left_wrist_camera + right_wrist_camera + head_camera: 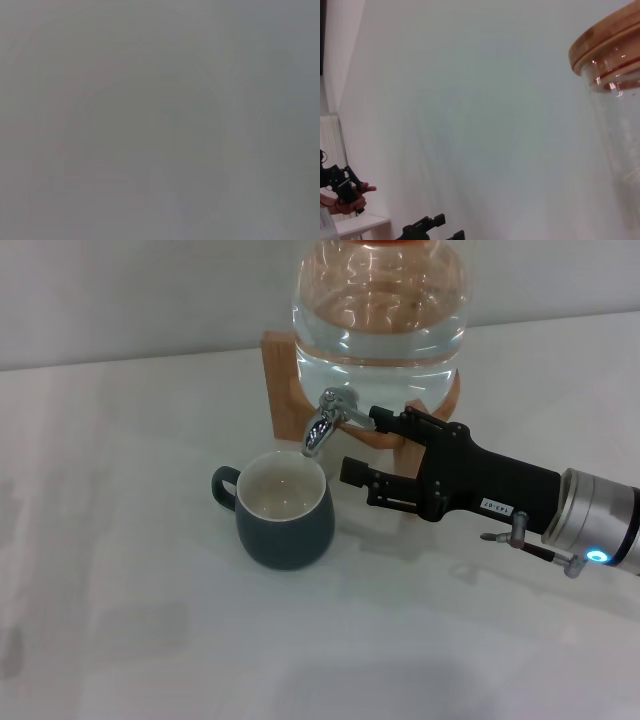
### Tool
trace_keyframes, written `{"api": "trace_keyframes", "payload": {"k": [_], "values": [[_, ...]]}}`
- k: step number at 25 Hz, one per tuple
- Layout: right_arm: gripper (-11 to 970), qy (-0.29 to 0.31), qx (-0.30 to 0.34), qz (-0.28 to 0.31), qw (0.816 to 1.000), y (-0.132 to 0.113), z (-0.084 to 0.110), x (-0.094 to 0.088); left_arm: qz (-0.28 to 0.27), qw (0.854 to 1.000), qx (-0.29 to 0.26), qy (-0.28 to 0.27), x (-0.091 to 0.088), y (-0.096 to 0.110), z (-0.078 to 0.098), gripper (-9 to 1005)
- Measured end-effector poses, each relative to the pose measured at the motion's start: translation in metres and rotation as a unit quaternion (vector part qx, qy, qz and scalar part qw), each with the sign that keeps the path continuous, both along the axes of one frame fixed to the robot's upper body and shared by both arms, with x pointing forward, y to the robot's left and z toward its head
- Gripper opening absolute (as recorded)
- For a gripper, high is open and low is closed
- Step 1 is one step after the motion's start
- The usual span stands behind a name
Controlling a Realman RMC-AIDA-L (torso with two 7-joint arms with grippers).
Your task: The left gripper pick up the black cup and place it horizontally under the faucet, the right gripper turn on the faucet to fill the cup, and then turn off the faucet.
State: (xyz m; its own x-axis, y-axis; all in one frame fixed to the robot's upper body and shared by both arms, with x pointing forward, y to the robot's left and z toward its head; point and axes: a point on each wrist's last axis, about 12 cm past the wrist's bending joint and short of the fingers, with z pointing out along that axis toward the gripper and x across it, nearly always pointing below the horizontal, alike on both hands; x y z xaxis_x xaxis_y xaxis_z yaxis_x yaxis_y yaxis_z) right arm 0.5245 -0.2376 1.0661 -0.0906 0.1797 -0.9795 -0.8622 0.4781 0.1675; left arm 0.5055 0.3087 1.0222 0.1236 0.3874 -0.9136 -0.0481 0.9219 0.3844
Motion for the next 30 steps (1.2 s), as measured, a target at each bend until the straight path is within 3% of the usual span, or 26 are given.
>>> {"api": "trace_keyframes", "payload": {"k": [30], "values": [[842,0.015,0.015,0.045,0.999,0.011,0.006,0.0,-0.014,1.0,0.006,0.011,0.006,-0.005,-0.001,875]]}}
